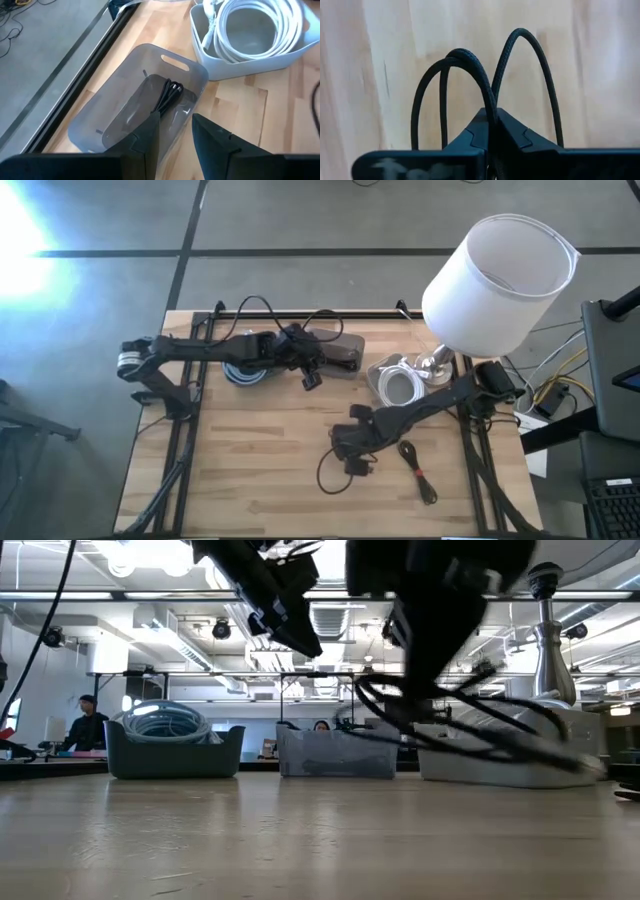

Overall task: Pick & Place USB Port
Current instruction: Put the left black charger cable into the black bin

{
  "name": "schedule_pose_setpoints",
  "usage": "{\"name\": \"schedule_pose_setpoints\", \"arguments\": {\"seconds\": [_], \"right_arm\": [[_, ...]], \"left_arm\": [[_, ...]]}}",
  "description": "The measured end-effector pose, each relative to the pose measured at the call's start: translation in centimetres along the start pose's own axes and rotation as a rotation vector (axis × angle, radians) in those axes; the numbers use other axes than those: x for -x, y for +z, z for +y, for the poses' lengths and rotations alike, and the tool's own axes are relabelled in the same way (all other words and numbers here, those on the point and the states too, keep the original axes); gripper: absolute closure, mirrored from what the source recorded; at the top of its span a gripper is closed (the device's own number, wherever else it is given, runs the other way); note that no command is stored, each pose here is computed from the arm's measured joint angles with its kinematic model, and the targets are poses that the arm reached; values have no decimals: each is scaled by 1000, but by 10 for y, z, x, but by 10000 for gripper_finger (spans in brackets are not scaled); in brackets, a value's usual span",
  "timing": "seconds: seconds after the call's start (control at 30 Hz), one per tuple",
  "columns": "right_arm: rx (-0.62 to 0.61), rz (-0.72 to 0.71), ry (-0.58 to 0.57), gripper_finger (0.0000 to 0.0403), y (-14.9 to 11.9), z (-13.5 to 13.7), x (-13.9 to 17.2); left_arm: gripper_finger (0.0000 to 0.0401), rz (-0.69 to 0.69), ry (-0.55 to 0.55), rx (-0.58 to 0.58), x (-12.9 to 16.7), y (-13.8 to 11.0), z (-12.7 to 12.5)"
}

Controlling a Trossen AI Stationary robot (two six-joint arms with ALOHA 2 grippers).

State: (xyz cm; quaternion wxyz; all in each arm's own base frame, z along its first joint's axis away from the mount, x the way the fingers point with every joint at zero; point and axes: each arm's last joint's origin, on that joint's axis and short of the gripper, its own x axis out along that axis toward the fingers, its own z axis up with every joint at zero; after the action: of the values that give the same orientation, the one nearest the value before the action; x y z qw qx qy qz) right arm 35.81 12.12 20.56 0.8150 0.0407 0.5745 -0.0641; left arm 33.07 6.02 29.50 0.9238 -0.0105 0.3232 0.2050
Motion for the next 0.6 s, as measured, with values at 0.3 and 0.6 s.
{"name": "schedule_pose_setpoints", "arguments": {"seconds": [0.3,0.6], "right_arm": [[262,-177,-210,388,46,-30,30],[193,-313,-645,389,87,-105,41]], "left_arm": [[284,-60,-41,10,65,6,3],[284,-44,-91,23,113,-4,2]]}}
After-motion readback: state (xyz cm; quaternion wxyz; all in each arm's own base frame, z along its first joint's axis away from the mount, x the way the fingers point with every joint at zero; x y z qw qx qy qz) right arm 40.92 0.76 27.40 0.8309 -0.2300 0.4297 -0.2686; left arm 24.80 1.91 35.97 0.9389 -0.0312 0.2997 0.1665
